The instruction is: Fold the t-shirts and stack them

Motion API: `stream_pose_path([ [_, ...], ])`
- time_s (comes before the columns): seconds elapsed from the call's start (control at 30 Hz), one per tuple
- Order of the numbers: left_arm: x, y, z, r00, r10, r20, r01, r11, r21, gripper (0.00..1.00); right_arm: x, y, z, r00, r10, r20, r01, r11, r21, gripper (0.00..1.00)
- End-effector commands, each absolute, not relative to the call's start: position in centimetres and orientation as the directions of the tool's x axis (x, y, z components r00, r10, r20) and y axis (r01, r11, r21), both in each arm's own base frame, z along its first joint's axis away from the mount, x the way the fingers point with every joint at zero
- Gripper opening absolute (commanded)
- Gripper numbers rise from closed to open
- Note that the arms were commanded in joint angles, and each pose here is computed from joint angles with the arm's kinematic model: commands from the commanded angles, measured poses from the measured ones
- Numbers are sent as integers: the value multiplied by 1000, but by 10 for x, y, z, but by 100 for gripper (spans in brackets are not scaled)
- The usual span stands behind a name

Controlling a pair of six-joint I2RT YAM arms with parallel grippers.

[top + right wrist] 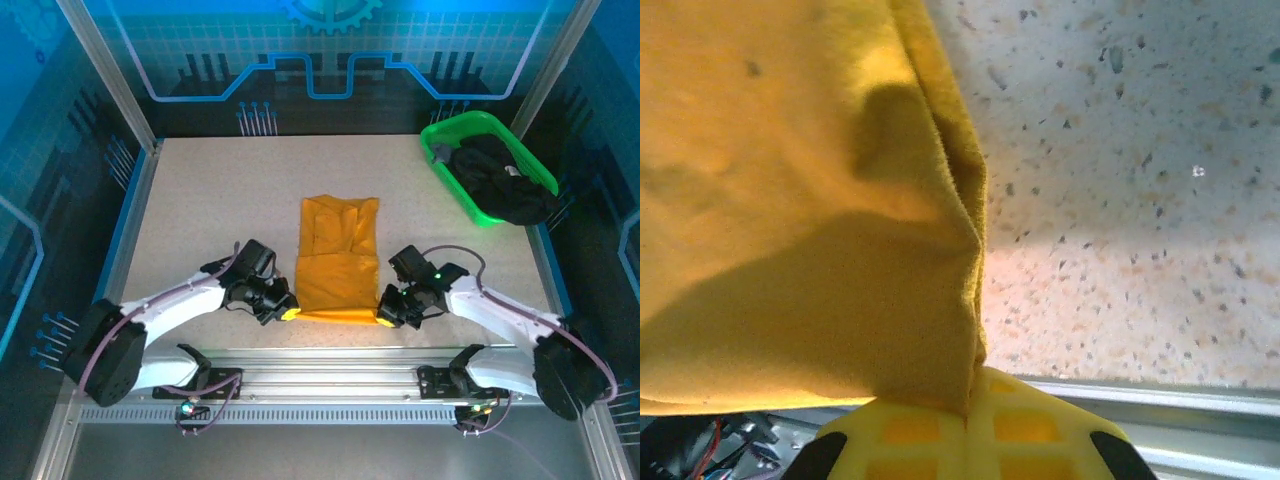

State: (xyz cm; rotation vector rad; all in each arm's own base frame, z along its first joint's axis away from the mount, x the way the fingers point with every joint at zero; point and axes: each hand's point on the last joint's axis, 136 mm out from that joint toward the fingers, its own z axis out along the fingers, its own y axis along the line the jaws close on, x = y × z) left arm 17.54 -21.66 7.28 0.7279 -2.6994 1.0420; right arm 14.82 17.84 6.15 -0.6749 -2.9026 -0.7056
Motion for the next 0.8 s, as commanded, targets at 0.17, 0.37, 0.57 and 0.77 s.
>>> stream_pose_path([
  [0.17, 217, -218, 163, -874, -470, 127, -412, 575, -707, 0, 179, 169, 139, -875, 482, 40, 452, 785, 424, 0],
  [0.37, 283, -217, 208, -821, -567, 69, -412, 504, -760, 2, 253, 175, 188, -863, 502, -48, 431, 784, 447, 0],
  [0.57, 373, -221, 203, -776, -620, 114, -473, 454, -755, 3, 349, 175, 181, -852, 521, -55, 450, 782, 432, 0],
  [0.77, 458, -222, 142, -748, -638, 185, -561, 458, -689, 12, 428, 172, 127, -838, 545, 13, 509, 773, 379, 0],
])
